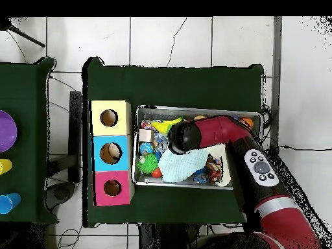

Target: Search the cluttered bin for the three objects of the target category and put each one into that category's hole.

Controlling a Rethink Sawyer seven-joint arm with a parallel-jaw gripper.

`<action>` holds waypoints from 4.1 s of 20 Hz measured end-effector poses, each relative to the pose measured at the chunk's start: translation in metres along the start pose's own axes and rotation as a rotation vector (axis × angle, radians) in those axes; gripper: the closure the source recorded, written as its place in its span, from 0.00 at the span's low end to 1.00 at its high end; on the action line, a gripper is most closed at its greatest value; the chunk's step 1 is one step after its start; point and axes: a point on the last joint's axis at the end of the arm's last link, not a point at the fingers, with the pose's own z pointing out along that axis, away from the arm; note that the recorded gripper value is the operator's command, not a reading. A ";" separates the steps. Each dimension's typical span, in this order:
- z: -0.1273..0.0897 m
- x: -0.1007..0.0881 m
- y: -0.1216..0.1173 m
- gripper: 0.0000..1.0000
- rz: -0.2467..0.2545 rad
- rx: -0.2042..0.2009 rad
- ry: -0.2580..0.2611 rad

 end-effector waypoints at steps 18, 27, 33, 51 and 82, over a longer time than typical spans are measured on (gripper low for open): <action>0.003 0.010 -0.019 0.00 0.010 0.023 -0.047; 0.001 -0.008 -0.016 0.00 0.051 0.010 -0.057; -0.003 -0.020 -0.015 0.00 0.069 0.012 -0.070; 0.012 -0.049 -0.003 0.00 0.085 0.023 -0.101; 0.040 -0.007 0.023 1.00 0.037 0.158 -0.177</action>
